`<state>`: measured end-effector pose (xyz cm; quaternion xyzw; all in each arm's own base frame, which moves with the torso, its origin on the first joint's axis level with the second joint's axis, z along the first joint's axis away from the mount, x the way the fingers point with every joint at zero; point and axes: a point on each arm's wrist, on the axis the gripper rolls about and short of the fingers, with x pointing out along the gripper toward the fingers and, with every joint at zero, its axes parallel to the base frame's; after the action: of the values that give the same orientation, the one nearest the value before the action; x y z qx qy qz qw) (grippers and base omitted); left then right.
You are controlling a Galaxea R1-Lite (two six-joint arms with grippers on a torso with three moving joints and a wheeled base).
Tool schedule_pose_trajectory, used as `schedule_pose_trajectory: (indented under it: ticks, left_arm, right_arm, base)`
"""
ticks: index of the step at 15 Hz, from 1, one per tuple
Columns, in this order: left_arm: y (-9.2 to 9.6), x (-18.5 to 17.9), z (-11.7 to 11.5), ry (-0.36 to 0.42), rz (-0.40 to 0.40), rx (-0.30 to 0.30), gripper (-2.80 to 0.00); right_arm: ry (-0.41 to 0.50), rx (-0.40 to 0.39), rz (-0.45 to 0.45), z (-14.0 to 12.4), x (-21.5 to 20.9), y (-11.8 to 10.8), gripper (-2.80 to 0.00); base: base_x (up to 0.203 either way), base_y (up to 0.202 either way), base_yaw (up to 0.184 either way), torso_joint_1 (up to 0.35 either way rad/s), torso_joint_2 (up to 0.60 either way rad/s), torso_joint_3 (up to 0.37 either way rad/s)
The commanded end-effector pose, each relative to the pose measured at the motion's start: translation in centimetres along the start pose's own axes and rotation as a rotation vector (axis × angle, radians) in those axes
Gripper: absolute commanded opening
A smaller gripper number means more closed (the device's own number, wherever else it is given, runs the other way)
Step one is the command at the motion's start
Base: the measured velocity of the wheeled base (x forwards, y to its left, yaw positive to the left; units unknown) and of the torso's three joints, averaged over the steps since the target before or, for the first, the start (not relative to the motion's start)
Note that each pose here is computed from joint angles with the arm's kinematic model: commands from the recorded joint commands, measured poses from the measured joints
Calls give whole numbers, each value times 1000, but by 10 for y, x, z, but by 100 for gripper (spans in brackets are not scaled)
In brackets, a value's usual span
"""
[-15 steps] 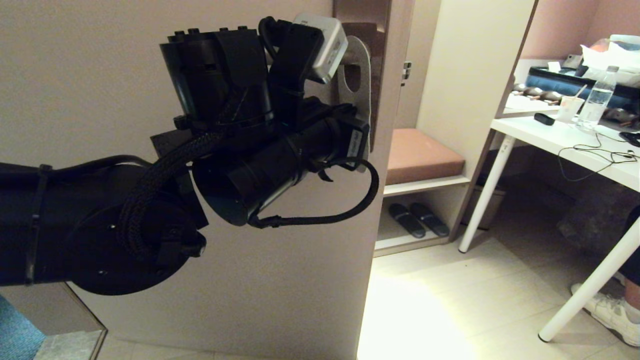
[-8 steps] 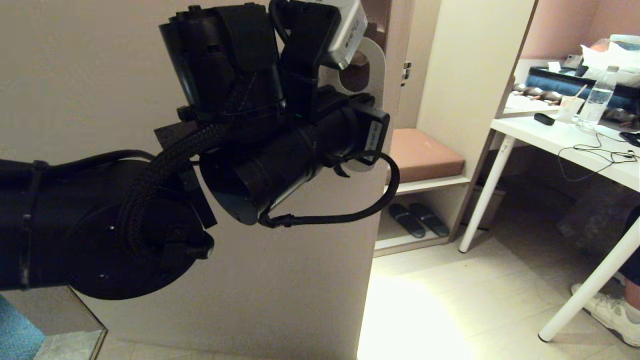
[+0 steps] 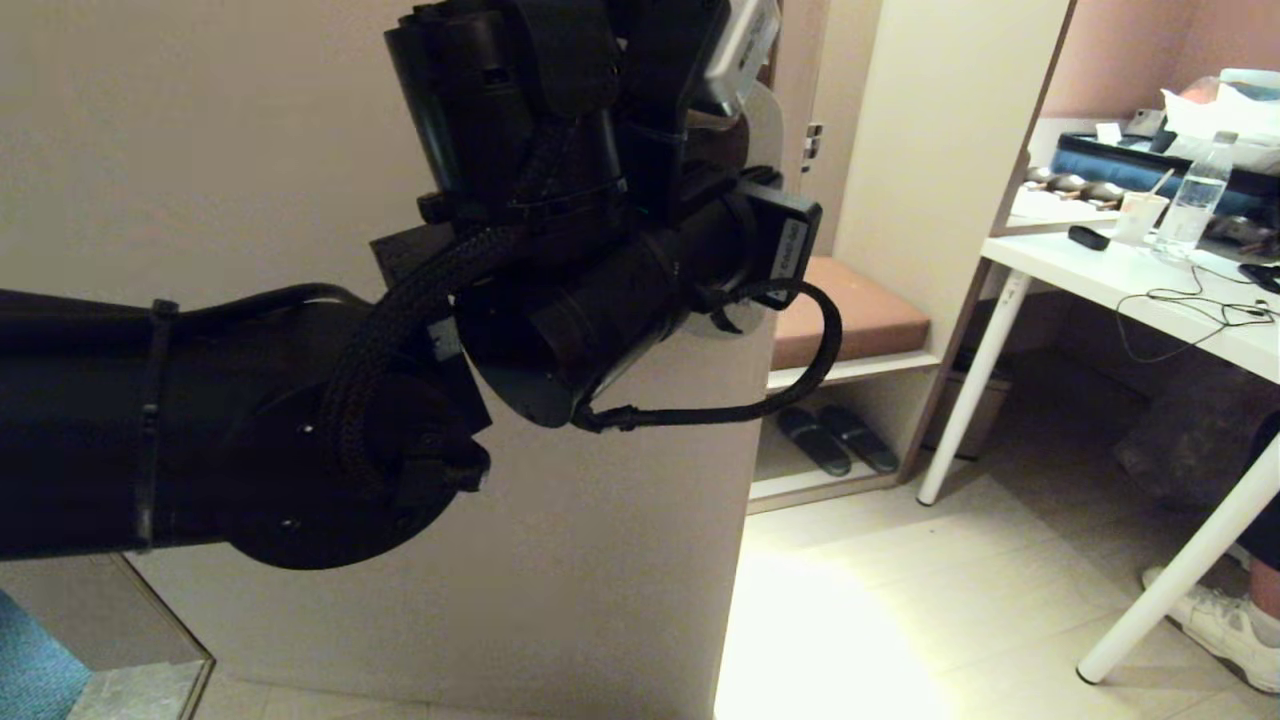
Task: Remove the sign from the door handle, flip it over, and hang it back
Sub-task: Hang the sign back with the other side facing out
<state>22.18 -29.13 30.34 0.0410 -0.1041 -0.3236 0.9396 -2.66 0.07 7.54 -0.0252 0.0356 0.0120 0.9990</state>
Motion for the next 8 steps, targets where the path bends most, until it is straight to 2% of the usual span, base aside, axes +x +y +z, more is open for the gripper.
schedule_pose_trajectory:
  ticks: [1, 8]
  left_arm:
    - [-5, 8, -5, 4, -3, 2, -280]
    - [-1, 6, -3, 2, 17, 1, -280]
  right_arm:
    - [2, -1, 1, 0, 0, 0, -280]
    - [2, -1, 1, 0, 0, 0, -280]
  base:
    - [0, 0, 0, 0, 0, 0]
    - [0, 0, 0, 0, 0, 0]
